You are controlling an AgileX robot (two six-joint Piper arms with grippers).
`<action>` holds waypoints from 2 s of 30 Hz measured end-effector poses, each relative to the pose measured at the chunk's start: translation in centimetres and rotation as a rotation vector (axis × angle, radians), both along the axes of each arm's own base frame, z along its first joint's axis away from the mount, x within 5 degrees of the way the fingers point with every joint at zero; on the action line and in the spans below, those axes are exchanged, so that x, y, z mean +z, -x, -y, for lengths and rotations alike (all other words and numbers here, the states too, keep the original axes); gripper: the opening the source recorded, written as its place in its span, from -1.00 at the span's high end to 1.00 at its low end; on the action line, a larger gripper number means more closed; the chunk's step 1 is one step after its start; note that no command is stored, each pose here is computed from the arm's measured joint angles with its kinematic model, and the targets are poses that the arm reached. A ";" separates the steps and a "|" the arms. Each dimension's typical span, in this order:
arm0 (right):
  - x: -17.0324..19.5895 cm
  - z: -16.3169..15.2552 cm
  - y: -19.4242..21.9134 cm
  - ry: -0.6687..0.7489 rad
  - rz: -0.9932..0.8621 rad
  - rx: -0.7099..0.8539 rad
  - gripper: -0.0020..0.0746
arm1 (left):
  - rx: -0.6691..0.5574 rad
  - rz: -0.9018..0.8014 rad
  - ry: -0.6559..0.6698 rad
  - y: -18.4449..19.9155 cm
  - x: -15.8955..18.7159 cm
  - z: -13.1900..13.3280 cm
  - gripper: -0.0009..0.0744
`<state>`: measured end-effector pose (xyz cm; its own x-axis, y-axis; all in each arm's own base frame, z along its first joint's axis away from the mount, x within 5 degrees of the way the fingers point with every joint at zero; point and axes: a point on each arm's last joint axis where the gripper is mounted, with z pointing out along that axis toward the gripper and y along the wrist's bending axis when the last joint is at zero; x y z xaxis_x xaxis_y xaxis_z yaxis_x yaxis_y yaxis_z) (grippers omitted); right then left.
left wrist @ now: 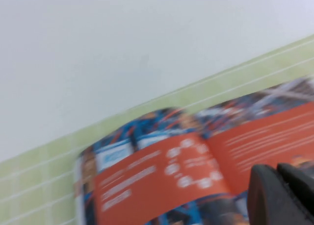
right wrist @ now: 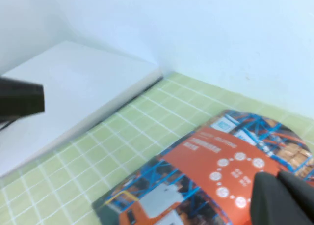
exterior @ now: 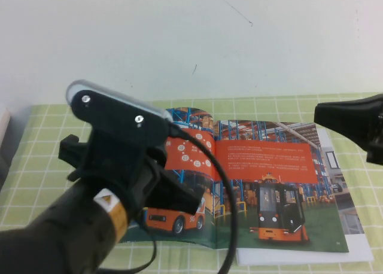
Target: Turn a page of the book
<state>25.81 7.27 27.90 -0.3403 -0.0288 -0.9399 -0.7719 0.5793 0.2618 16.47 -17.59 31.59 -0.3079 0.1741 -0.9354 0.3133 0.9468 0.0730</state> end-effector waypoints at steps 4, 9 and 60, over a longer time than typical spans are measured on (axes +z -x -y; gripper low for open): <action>1.2 0.0 3.0 0.004 0.073 0.006 0.95 | -0.199 0.054 0.105 2.8 2.3 -2.3 0.99; 2.9 0.3 7.0 0.029 0.179 -0.059 0.95 | -0.290 0.074 0.133 5.6 2.6 -5.9 0.99; 3.6 2.5 19.9 0.477 0.492 -0.261 0.95 | -0.381 -0.015 0.196 10.3 -2.4 -12.4 0.99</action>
<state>5.90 4.77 31.54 0.0664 -0.4490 -0.8911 -0.5564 0.7246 -0.4066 6.16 -5.18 29.20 -0.2697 0.0971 -0.9580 0.6427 0.7590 -0.1040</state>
